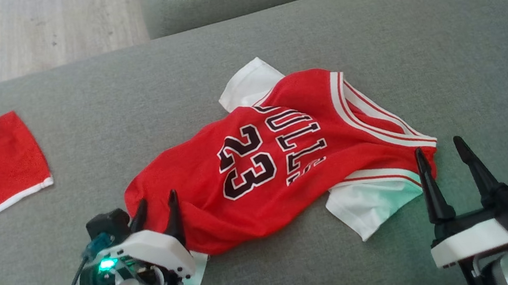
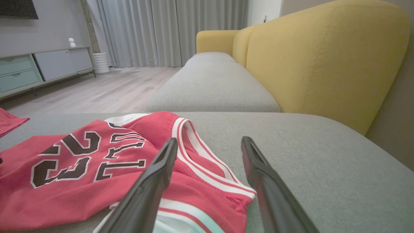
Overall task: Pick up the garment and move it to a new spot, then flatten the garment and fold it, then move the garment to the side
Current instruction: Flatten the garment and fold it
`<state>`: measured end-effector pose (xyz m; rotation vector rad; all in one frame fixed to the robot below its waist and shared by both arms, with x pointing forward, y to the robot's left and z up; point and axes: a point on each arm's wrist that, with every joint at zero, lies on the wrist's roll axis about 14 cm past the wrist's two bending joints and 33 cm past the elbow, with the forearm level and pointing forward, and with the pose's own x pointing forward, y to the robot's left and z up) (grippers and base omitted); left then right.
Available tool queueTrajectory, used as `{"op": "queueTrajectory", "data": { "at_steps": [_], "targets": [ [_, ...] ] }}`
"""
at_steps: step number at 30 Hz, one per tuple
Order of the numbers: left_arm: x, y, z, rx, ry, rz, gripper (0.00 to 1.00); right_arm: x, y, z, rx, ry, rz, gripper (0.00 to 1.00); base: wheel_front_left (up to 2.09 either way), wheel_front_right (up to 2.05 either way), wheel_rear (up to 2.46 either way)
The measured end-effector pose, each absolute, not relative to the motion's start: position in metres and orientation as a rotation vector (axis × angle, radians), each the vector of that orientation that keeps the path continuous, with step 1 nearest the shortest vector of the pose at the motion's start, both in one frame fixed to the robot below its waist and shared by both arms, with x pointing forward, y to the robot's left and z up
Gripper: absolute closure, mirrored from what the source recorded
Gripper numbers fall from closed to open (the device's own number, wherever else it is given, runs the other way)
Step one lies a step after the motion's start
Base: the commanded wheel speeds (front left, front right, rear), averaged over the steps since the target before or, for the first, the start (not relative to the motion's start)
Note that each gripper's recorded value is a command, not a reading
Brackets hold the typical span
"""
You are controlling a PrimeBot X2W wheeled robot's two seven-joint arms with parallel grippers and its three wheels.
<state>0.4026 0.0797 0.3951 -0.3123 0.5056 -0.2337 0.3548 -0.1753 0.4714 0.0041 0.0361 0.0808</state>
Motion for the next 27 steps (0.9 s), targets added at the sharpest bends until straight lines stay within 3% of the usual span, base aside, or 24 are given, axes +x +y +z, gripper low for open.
{"op": "queueTrajectory", "data": {
  "at_steps": [9,18,27],
  "targets": [
    [0.398,0.094,0.422,-0.316,0.334,-0.237,0.0,0.358,-0.17,0.484,0.002,-0.004,0.099,0.0,0.0,0.0,0.0],
    [0.334,0.116,0.396,-0.28,0.414,-0.199,0.0,0.36,-0.165,0.491,0.001,-0.028,0.117,0.0,0.0,0.0,0.0],
    [0.336,0.095,0.397,-0.189,0.436,-0.31,0.0,0.359,-0.162,0.488,0.001,-0.018,0.125,0.0,0.0,0.0,0.0]
  ]
}}
